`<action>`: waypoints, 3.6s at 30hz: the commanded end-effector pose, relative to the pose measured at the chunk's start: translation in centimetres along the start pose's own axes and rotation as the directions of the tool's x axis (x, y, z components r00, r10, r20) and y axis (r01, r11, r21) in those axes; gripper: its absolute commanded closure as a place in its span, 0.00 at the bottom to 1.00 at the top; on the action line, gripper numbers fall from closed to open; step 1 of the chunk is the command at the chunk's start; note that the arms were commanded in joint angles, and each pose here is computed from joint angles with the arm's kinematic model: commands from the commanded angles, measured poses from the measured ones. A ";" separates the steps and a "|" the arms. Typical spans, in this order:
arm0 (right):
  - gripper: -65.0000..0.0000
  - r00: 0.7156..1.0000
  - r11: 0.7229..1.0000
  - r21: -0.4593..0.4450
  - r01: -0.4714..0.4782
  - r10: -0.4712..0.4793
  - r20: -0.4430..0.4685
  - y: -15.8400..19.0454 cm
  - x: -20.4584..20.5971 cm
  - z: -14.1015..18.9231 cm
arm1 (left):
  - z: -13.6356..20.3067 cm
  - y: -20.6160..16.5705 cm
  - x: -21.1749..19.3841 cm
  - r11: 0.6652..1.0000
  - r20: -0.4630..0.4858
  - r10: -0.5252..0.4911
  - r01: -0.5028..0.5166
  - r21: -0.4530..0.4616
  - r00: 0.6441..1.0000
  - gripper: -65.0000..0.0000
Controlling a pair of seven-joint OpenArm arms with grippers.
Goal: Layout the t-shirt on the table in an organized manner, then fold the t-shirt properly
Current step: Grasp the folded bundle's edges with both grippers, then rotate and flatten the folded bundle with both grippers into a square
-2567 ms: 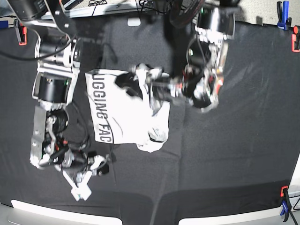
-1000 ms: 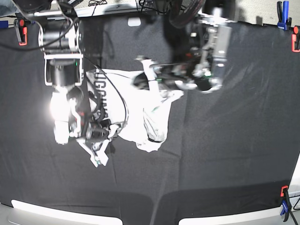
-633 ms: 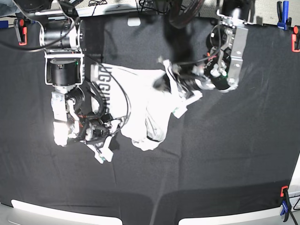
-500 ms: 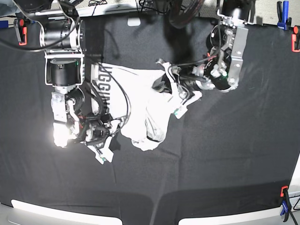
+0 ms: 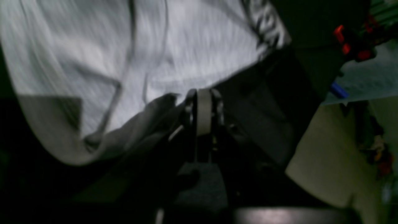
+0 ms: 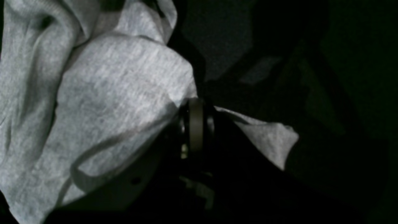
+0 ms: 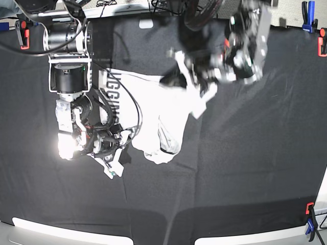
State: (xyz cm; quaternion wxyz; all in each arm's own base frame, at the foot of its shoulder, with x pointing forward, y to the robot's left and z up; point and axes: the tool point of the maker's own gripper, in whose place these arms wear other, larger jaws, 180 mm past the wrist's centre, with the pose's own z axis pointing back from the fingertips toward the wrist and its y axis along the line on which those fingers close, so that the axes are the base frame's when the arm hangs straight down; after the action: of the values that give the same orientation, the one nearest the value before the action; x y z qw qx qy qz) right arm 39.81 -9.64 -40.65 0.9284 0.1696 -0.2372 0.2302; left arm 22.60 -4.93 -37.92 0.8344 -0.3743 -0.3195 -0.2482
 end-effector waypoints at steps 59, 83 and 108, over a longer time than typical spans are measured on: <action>1.00 0.997 0.992 -0.126 -0.028 0.019 -0.076 -1.2 -12.6 7.6 | -4.7 10.3 8.6 0.984 0.012 -0.036 0.033 0.173 0.999 1.00; 1.00 0.998 0.998 -0.006 -0.055 0.055 0.029 5.4 -13.4 9.7 | -5.1 11.5 8.8 0.949 -0.121 -0.106 0.137 0.284 0.987 1.00; 0.54 0.958 0.976 -0.113 -0.184 0.204 0.202 4.8 -5.4 13.0 | -2.1 13.7 11.2 0.923 -0.340 -0.054 0.177 0.343 0.939 0.33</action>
State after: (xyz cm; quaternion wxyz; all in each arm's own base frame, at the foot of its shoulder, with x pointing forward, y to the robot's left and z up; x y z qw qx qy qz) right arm 27.73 -13.11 -32.97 0.8875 0.1257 -0.3385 0.2862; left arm 38.35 -0.21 -39.08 0.9204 -0.1492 -0.2174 -0.2886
